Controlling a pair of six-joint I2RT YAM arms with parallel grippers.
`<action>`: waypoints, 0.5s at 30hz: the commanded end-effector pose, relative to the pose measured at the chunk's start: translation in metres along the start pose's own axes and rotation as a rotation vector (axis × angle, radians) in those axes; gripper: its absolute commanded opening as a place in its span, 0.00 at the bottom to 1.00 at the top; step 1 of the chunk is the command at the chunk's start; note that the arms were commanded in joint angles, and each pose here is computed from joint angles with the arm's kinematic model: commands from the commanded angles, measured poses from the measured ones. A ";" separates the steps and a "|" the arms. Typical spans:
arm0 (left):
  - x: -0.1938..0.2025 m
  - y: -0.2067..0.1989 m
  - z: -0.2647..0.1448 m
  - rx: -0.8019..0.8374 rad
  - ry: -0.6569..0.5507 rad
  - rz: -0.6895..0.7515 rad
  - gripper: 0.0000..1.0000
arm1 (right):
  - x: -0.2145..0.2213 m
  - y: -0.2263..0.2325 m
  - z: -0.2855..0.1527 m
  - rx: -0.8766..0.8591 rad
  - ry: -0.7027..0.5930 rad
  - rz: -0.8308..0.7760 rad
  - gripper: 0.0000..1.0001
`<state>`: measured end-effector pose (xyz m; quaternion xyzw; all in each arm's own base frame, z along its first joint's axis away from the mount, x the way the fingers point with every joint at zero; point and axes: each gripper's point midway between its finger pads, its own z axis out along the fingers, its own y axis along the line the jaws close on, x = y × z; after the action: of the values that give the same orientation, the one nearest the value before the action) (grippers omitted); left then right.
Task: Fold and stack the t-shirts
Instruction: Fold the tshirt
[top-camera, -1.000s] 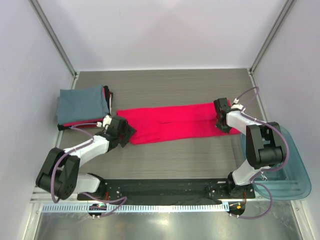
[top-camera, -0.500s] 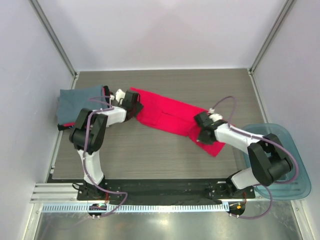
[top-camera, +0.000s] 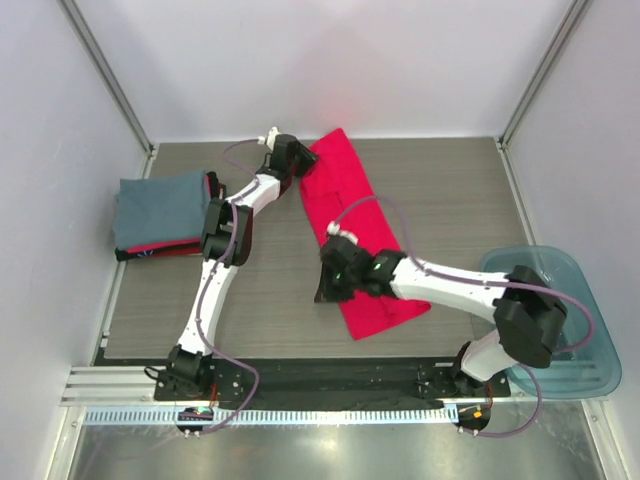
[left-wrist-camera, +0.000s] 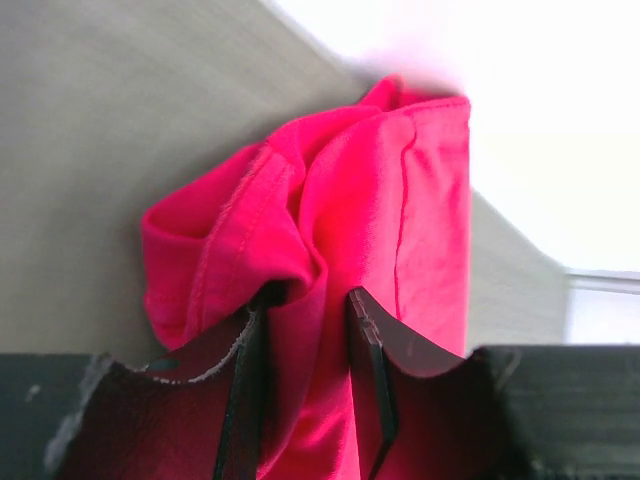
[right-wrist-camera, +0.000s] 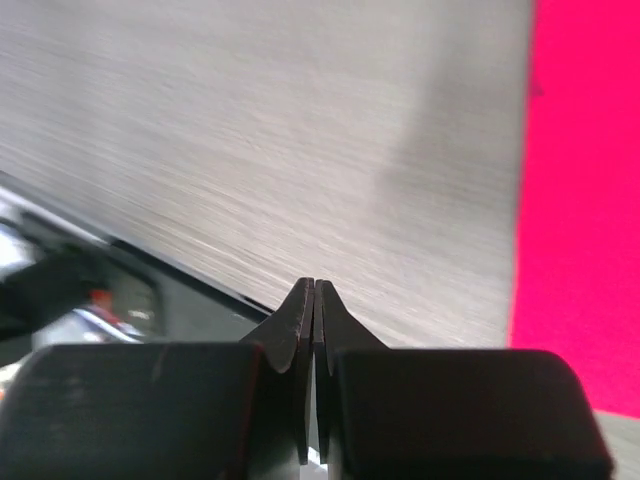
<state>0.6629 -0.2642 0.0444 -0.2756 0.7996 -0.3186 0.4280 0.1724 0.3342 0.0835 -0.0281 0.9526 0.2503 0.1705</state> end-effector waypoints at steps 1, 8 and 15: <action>-0.007 0.008 0.021 0.057 0.045 -0.056 0.36 | -0.074 0.009 -0.045 -0.116 -0.169 0.005 0.06; -0.027 -0.017 0.028 0.197 -0.022 -0.067 0.66 | -0.168 -0.098 -0.058 0.069 -0.331 0.088 0.35; -0.086 -0.018 -0.023 0.113 -0.074 -0.003 0.90 | -0.158 -0.161 -0.050 0.288 -0.311 0.100 0.50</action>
<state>0.6892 -0.2508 0.0697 -0.2556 0.7597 -0.3874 0.4554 0.3312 0.1842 0.1112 0.0980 0.9332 0.1750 0.2983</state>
